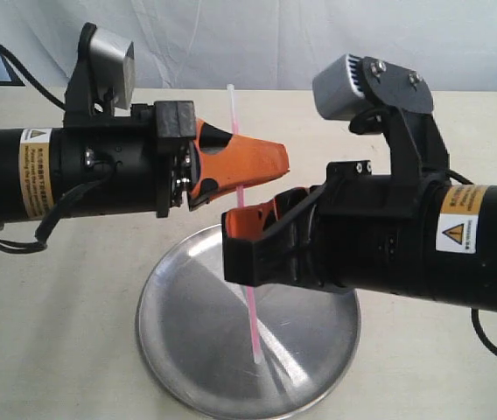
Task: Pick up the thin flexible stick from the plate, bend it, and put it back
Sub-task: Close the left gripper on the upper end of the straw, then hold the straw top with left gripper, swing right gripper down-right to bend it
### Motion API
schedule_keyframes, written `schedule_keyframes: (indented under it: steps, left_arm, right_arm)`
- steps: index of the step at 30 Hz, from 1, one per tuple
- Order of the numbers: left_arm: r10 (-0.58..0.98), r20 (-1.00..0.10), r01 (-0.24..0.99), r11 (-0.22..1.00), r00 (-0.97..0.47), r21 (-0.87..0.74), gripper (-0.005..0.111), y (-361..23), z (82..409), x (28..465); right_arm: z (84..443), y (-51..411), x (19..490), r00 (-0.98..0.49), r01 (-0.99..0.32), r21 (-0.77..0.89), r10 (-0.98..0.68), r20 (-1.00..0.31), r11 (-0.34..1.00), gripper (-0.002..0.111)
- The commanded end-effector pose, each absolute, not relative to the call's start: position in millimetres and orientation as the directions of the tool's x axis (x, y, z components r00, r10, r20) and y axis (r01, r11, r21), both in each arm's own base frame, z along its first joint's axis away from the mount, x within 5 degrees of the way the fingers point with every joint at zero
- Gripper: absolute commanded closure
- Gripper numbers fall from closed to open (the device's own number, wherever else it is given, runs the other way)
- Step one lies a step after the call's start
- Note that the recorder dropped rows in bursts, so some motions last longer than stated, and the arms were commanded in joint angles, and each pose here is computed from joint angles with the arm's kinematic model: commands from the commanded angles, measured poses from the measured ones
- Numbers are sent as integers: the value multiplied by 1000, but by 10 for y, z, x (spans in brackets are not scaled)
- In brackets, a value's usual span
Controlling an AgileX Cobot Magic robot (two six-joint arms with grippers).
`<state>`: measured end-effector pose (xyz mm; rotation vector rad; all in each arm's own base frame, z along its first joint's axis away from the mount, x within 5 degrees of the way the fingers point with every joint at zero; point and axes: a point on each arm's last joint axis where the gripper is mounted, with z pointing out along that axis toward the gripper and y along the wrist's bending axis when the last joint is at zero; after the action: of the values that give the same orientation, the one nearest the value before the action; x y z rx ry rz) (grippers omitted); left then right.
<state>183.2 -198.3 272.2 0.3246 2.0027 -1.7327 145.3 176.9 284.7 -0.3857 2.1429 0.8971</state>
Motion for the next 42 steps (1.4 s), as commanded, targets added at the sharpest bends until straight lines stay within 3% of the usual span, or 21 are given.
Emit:
schedule_keyframes:
  steps: [1, 6, 9, 13, 14, 19, 23, 24, 25, 26, 27, 32, 34, 37, 42]
  left_arm:
    - [-112, -493, 485, 92, -863, -869, 106, -2010, 2821, 1782]
    - [-97, -502, 494, 98, -859, -864, 106, -2011, 2811, 1773]
    - [-94, -508, 500, 100, -856, -860, 106, -2011, 2809, 1771]
    - [-94, -514, 506, 100, -853, -857, 107, -2011, 2809, 1771]
    - [-94, -514, 506, 100, -853, -857, 107, -2011, 2809, 1771]
    - [-120, -496, 491, 75, -860, -868, 107, -2010, 2839, 1780]
    - [-135, -480, 482, 21, -867, -876, 107, -2011, 2886, 1768]
    - [-140, -478, 481, 13, -867, -876, 107, -2010, 2895, 1769]
    - [-140, -482, 485, 13, -865, -874, 107, -2010, 2895, 1769]
    - [-133, -504, 505, 28, -854, -863, 107, -2011, 2883, 1769]
    - [-123, -525, 524, 46, -842, -851, 107, -2012, 2867, 1769]
    - [-10, -624, 604, 241, -781, -760, 107, -1993, 2678, 1795]
    - [13, -630, 612, 255, -776, -749, 107, -1989, 2657, 1789]
    - [1, -613, 602, 187, -790, -776, 107, -2003, 2709, 1756]
    - [-76, -540, 545, -57, -838, -837, 107, -2015, 2925, 1681]
  right_arm:
    - [2777, 1756, 1419, -675, -547, 426, -79, -733, 721, 109]
    - [2762, 1748, 1402, -688, -546, 424, -97, -720, 723, 104]
    - [2795, 1729, 1383, -682, -550, 427, -91, -725, 718, 83]
    - [2831, 1692, 1355, -662, -571, 403, -111, -741, 715, 42]
    - [2828, 1681, 1346, -659, -577, 390, -128, -741, 717, 36]
    - [2796, 1676, 1316, -706, -548, 422, -129, -696, 722, 49]
    - [2646, 1790, 1424, -736, -512, 433, -119, -667, 742, 50]
    - [2582, 1818, 1446, -748, -506, 425, -137, -649, 751, 57]
    - [2555, 1827, 1448, -759, -499, 426, -144, -635, 755, 72]
    - [2542, 1830, 1444, -767, -495, 427, -150, -623, 757, 96]
    - [2559, 1825, 1437, -765, -499, 428, -151, -626, 754, 108]
    - [2935, 1646, 1296, -658, -575, 434, -77, -749, 694, 107]
    - [3043, 1578, 1255, -605, -606, 411, -59, -794, 681, 107]
    - [3144, 1498, 1208, -538, -643, 363, -59, -841, 675, 109]
    - [3105, 1516, 1237, -521, -654, 322, -98, -848, 685, 109]
